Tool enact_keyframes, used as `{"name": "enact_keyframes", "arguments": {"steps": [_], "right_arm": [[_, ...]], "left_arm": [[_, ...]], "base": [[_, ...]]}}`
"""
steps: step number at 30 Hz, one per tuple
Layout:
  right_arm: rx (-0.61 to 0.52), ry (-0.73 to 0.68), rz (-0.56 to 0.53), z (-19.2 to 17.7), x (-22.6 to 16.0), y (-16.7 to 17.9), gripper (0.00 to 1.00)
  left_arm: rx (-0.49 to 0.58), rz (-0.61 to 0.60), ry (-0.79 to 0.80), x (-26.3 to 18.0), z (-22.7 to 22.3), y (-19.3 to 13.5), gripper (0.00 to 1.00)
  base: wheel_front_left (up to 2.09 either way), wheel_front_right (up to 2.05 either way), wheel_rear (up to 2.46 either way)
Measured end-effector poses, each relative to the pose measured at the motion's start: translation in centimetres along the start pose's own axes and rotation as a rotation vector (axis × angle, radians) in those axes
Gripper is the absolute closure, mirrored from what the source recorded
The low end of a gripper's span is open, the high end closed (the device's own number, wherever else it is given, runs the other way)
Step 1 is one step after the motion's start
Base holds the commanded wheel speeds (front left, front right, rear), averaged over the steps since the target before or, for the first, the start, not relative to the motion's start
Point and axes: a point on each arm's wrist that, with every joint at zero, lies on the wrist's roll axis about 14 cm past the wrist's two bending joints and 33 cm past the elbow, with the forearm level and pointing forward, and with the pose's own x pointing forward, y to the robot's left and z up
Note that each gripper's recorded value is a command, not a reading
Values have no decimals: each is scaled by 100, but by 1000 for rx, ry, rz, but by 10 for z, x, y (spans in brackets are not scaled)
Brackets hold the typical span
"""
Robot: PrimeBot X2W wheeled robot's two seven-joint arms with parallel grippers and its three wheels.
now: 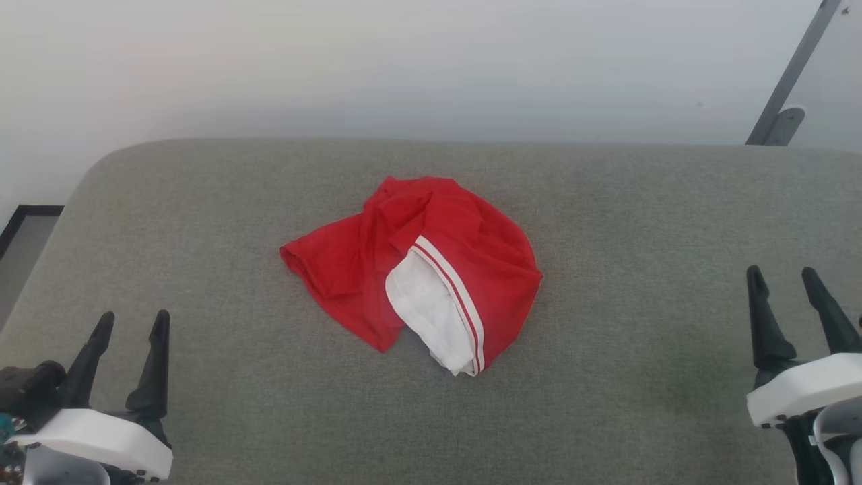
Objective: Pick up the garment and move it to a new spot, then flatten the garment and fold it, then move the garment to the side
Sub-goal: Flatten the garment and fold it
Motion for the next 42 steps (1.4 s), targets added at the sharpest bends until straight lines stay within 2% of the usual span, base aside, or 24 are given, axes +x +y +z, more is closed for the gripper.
{"name": "enact_keyframes", "arguments": {"steps": [5, 10, 22, 29, 33, 38, 42], "right_arm": [[-1, 33, 48, -9, 5, 14, 0], [3, 74, 145, -18, 13, 44, 0], [-8, 259, 491, -58, 30, 146, 0], [-54, 461, 698, -98, 22, 197, 0], [-97, 571, 761, -121, 19, 209, 0], [-158, 723, 781, -155, 17, 210, 0], [-206, 792, 796, -176, 19, 214, 0]], "left_arm": [[3, 6, 7, 0, -3, 0, 0], [0, 32, -1, -1, -2, 5, 0], [-21, 164, -10, -17, -11, 31, 0], [-45, 226, 14, -29, -26, 40, 0], [-52, 246, 22, -29, -32, 42, 0], [-60, 262, 41, -27, -41, 42, 0], [-65, 274, 61, -27, -48, 42, 0]], "base": [[0, 0, 0], [0, 0, 0], [0, 0, 0], [0, 0, 0], [0, 0, 0], [0, 0, 0], [0, 0, 0]]}}
